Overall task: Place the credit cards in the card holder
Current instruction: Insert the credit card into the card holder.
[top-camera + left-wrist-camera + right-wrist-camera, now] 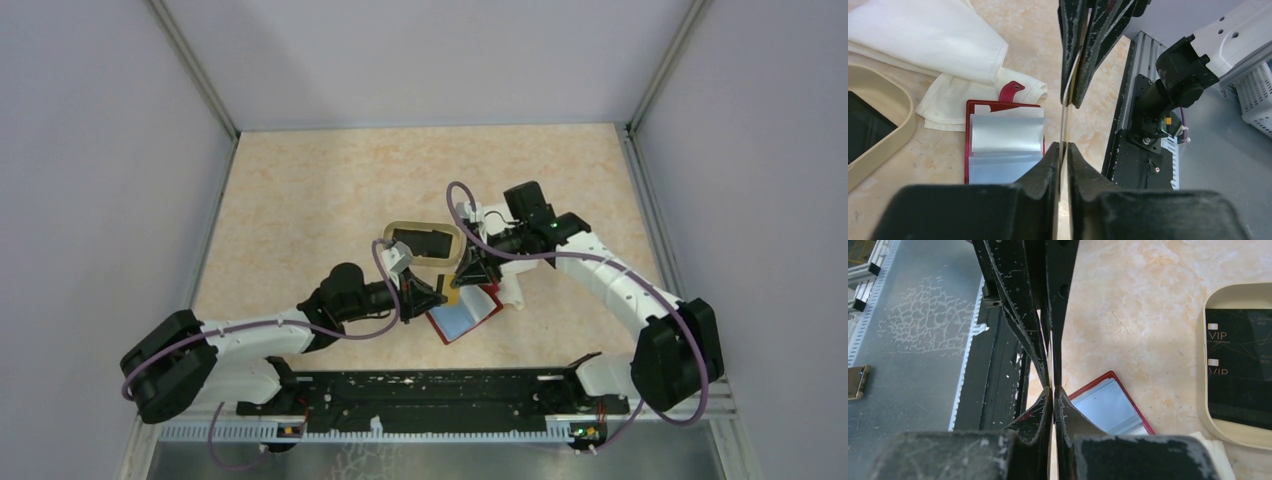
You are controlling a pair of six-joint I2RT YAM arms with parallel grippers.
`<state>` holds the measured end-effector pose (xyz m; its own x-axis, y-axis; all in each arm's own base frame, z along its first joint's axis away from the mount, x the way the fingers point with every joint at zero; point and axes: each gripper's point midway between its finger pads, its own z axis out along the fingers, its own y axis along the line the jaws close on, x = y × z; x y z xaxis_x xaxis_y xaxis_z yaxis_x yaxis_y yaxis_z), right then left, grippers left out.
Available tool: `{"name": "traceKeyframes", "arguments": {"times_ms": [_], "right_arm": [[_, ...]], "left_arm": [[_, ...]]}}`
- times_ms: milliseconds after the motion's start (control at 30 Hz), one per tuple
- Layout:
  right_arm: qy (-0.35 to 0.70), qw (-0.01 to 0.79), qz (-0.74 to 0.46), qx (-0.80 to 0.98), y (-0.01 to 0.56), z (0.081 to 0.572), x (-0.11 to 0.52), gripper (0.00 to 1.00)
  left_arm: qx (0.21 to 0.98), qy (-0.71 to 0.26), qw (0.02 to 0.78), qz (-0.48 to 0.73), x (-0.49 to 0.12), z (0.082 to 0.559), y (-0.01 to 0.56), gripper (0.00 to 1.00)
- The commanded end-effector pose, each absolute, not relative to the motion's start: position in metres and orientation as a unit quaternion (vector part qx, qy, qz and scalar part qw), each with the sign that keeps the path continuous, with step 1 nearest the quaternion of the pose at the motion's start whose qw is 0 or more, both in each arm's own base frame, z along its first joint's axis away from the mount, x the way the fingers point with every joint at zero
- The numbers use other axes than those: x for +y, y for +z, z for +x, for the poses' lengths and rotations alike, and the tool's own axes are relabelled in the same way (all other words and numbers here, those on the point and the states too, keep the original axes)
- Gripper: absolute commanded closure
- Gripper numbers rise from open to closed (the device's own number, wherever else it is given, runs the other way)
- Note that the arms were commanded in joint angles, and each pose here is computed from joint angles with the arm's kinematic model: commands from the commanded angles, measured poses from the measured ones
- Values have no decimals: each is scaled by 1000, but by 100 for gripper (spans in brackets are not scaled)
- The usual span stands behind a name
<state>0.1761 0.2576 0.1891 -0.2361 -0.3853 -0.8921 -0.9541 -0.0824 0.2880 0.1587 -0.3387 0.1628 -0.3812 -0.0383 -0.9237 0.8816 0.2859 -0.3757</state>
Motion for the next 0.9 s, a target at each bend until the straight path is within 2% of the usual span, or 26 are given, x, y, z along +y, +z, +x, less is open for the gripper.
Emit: {"name": "traceKeyframes", "arguments": {"times_ms": [0,67,133,200,233,367,533,733,867], "right_arm": [[472,320,-573,589,210,186,261,100],[455,323,-570,603,208,193,258,100],[446,323,-558,621,204,200,254,100],[442,321,-536,643,202,210,249,100],[443,318,-525,654,202,215,245,100],[431,269,-498,703,182,225,230,100],[423,203,-459,755,137,221,222,100],[378,191,-420,803,109,234,213,100],[365,173,-408,819,94,235,209,100]], "left_arm": [[668,-499,477,277,-334,171,170,75],[694,-478,485,232,-321,182,161,45],[725,-453,489,175,-306,192,147,24],[742,-453,474,142,-296,190,136,11],[746,-461,463,133,-294,185,132,9],[759,-508,396,92,-290,161,114,9],[769,-547,331,27,-292,148,102,19],[821,-510,256,-4,-302,147,71,39],[848,-475,231,-24,-301,149,51,40]]}}
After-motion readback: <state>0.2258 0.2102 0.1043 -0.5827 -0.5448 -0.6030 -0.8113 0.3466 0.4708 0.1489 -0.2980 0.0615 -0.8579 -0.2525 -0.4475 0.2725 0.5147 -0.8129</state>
